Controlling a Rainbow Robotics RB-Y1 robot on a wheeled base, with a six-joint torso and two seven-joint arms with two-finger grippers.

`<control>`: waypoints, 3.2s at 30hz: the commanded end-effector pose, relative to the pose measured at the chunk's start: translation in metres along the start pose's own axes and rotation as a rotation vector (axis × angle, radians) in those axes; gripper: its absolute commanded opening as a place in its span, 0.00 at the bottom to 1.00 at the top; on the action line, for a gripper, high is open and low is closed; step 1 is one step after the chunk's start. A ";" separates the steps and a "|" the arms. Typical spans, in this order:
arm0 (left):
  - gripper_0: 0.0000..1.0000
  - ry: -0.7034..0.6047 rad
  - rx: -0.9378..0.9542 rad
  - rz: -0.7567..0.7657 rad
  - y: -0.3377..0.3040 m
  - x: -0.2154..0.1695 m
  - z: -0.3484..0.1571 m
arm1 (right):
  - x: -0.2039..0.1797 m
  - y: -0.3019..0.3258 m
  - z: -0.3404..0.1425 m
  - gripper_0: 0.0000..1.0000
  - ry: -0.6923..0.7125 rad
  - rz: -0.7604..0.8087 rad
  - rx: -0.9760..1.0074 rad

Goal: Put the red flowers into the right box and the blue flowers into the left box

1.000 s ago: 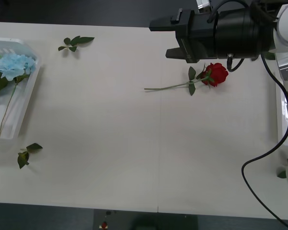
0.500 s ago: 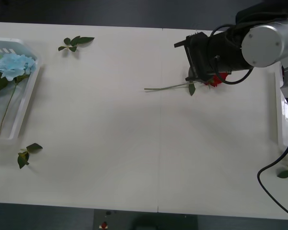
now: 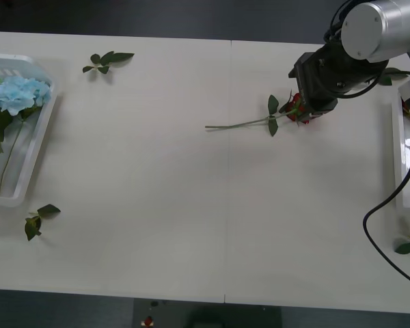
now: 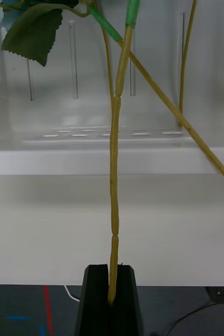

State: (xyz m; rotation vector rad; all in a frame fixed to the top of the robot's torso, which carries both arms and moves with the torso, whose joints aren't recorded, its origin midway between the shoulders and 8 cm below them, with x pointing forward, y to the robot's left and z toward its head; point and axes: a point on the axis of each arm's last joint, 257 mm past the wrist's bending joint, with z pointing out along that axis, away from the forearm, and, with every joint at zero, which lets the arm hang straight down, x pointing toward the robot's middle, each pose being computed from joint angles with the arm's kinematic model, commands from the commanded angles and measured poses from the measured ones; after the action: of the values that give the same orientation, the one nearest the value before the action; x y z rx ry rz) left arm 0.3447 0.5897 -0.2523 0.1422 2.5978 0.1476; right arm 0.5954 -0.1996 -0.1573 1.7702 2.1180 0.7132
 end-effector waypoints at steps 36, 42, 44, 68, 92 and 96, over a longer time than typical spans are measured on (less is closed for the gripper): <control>1.00 -0.442 0.440 -0.025 -0.106 -0.131 -0.111 | -0.003 -0.013 0.100 1.00 -0.172 -0.153 0.030; 1.00 -0.565 0.476 -0.030 -0.145 -0.170 -0.112 | -0.006 -0.016 0.104 1.00 -0.177 -0.159 0.033; 1.00 -0.580 0.498 -0.016 -0.161 -0.178 -0.111 | -0.005 -0.018 0.106 1.00 -0.177 -0.159 0.037; 1.00 -0.629 0.878 0.379 -0.416 -0.229 -0.143 | -0.005 -0.034 0.118 0.03 -0.195 -0.194 0.068; 1.00 -0.618 1.095 0.462 -0.499 -0.188 -0.173 | 0.002 -0.031 0.086 0.00 -0.187 -0.226 0.128; 1.00 -0.634 1.090 0.488 -0.499 -0.188 -0.177 | 0.009 -0.028 0.070 0.00 -0.169 -0.234 0.141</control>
State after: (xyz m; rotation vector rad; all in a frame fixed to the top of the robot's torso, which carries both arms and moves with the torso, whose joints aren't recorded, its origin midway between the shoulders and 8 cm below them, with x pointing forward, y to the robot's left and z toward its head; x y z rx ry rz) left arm 0.3853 0.0586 -0.0861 0.9606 1.7500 -1.0216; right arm 0.5947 -0.1848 -0.2621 1.6600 2.2304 0.3092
